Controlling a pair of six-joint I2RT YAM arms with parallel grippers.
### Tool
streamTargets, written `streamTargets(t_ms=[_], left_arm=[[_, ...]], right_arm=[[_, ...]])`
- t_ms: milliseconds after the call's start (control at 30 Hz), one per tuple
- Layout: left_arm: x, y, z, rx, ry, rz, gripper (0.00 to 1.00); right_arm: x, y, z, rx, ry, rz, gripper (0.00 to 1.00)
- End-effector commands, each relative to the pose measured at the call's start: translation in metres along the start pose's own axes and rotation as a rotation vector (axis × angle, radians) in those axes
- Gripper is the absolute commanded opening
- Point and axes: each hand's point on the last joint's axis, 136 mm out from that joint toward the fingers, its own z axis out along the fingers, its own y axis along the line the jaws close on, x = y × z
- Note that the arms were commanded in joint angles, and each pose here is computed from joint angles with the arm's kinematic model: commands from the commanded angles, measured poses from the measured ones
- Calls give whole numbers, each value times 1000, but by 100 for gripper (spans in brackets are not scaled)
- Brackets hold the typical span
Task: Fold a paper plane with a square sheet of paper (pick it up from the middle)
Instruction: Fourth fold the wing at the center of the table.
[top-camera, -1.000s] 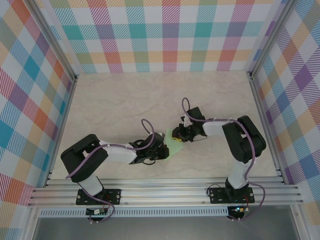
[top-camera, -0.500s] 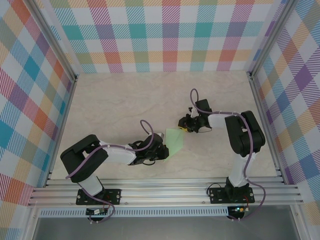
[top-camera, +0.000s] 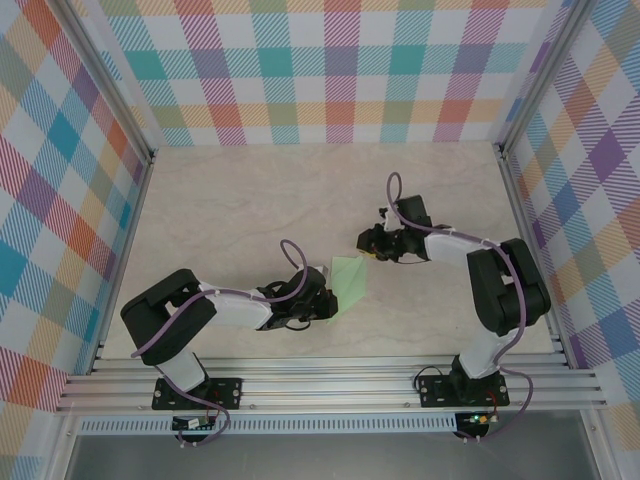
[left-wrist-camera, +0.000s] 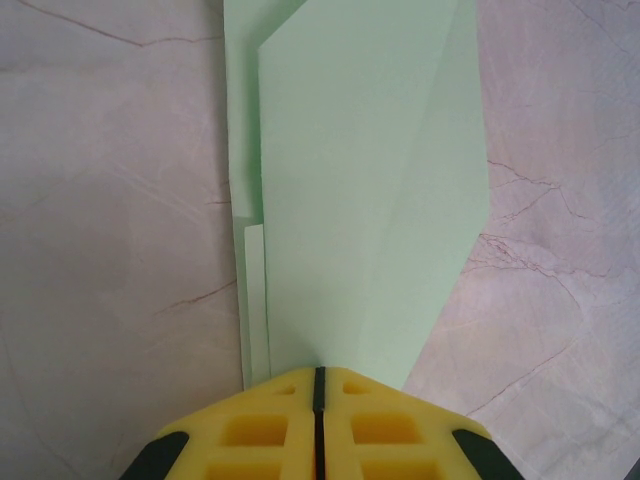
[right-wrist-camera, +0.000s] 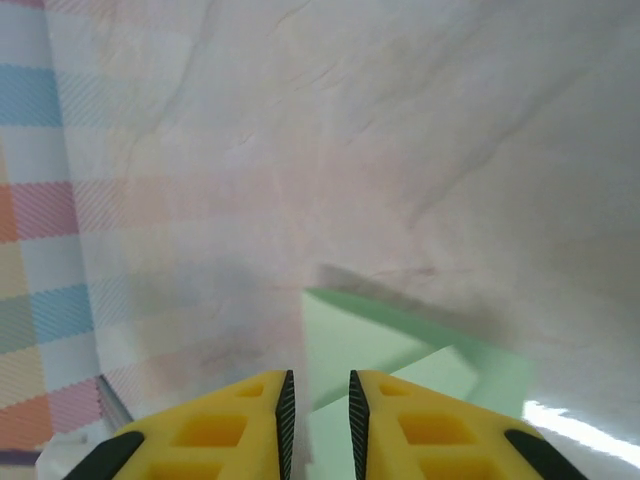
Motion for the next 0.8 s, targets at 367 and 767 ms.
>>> streamTargets(t_ms=[367,767], left_arm=[[70,77,-9,-297,255,23,10],[28,13,-31,-130,168,90,18]], right_arm=[[77,-44,53,92,188,92,18],[83,-60,52,162,202,83,17]])
